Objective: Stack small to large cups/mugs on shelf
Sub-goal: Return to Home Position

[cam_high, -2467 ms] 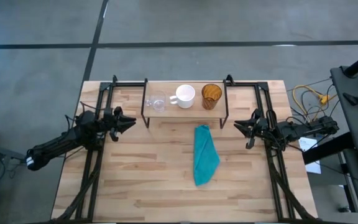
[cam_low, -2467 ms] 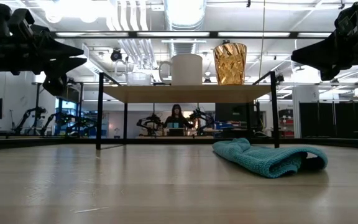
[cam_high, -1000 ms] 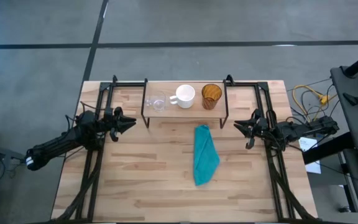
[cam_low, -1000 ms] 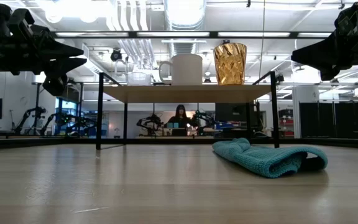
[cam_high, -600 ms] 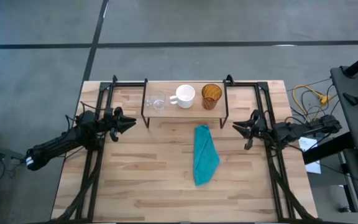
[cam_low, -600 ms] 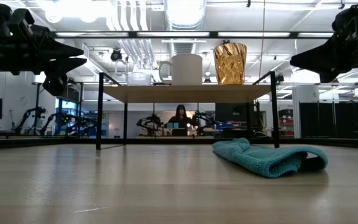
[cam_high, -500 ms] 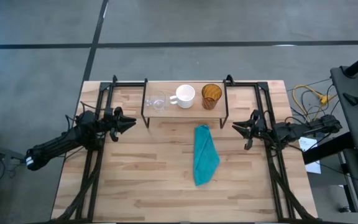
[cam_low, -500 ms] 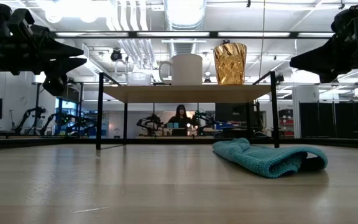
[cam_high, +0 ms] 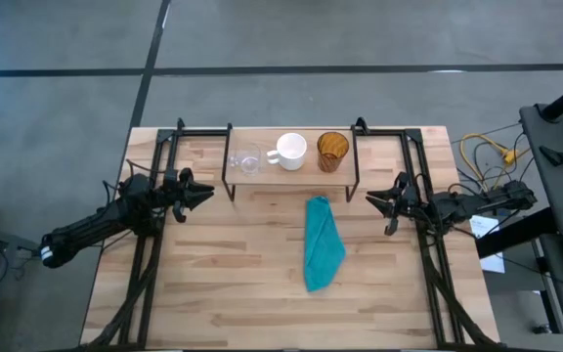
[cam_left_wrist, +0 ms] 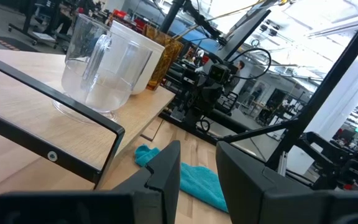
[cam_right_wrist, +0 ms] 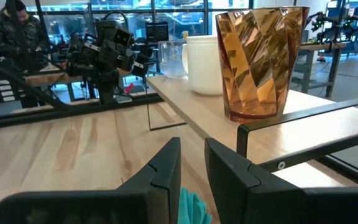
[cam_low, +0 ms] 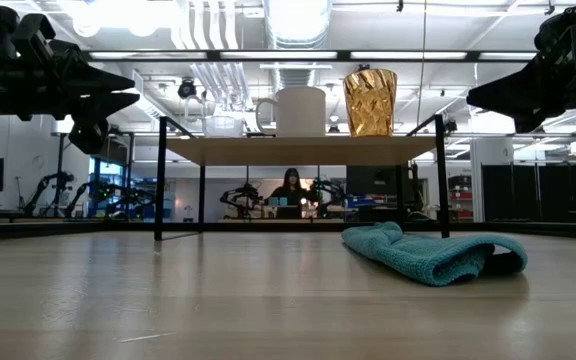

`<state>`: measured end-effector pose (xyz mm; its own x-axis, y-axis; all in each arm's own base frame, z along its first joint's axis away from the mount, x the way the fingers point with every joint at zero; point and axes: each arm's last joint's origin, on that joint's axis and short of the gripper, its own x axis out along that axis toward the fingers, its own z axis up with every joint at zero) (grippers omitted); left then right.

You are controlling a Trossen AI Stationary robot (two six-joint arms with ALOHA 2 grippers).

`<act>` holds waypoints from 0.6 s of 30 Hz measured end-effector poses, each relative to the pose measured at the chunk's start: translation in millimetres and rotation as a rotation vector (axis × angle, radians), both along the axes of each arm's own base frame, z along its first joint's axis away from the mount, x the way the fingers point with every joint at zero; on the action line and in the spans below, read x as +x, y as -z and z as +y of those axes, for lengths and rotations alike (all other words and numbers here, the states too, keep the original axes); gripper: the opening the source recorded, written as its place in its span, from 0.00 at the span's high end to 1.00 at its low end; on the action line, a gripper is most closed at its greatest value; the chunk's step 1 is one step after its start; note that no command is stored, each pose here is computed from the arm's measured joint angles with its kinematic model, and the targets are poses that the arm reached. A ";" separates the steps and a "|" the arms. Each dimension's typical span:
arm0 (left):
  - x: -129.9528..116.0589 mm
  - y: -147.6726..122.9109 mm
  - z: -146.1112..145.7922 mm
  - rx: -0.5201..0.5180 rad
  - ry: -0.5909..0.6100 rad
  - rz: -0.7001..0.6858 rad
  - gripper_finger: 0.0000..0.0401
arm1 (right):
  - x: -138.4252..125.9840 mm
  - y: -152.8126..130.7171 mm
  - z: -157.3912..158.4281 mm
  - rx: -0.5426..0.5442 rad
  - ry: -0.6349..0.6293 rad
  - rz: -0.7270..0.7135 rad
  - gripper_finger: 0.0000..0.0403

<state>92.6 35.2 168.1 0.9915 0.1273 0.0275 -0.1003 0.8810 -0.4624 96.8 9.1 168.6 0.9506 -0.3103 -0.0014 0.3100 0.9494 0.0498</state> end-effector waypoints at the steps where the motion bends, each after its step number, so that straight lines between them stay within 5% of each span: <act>1: 0.0 -0.2 0.0 0.001 0.000 -0.001 0.78 | 0.0 0.0 0.0 0.000 0.000 0.000 0.83; 18: 0.0 -0.1 0.2 0.000 -0.006 0.000 0.78 | 0.0 0.0 0.0 0.000 0.000 0.000 0.83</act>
